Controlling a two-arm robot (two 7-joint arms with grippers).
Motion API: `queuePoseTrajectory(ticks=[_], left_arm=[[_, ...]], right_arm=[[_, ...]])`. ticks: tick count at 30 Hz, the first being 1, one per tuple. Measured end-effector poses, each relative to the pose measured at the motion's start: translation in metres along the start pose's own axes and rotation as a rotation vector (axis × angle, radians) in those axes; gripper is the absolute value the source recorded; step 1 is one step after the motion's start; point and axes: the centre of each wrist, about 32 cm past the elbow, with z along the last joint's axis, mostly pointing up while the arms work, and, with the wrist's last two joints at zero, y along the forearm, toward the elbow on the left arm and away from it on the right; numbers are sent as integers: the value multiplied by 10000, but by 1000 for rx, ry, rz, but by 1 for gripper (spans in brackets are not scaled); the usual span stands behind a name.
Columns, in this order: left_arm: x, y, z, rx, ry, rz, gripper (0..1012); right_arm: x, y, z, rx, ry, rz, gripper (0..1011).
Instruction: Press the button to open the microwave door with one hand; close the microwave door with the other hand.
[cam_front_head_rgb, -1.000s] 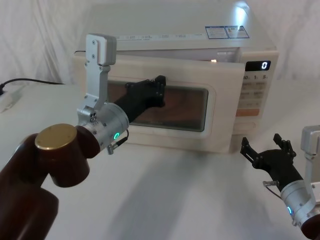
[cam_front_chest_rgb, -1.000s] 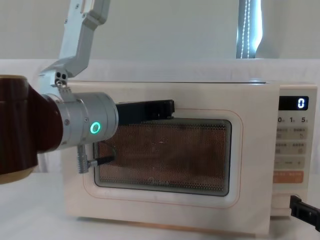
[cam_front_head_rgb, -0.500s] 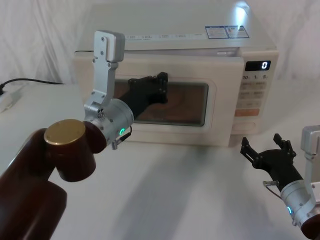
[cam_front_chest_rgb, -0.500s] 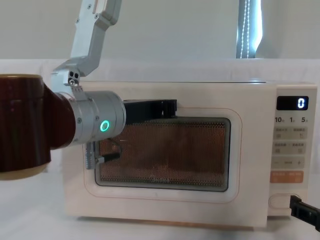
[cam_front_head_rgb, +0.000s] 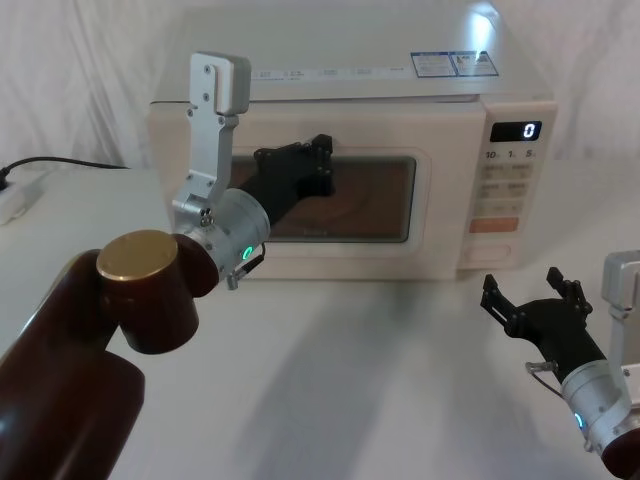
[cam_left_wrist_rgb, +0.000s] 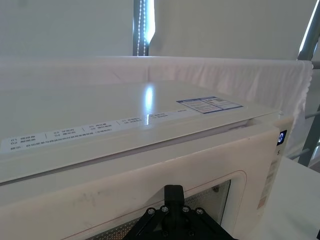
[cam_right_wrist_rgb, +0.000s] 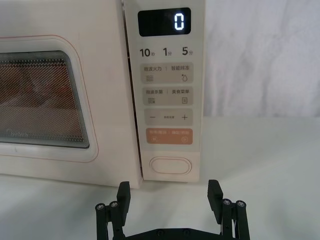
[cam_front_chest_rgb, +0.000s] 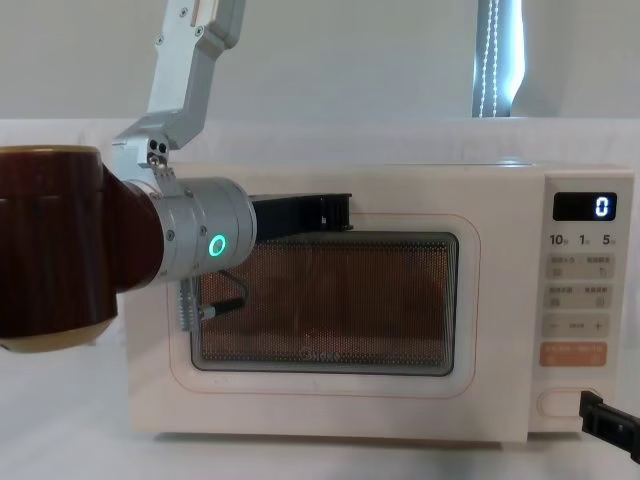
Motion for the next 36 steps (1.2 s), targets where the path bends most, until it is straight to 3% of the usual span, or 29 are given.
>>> queuePoseTrajectory(ticks=[36], left_arm=[[-24,-92,-35,7,16,33,0]], right_arm=[[0,0,0,0,0,0,1002]])
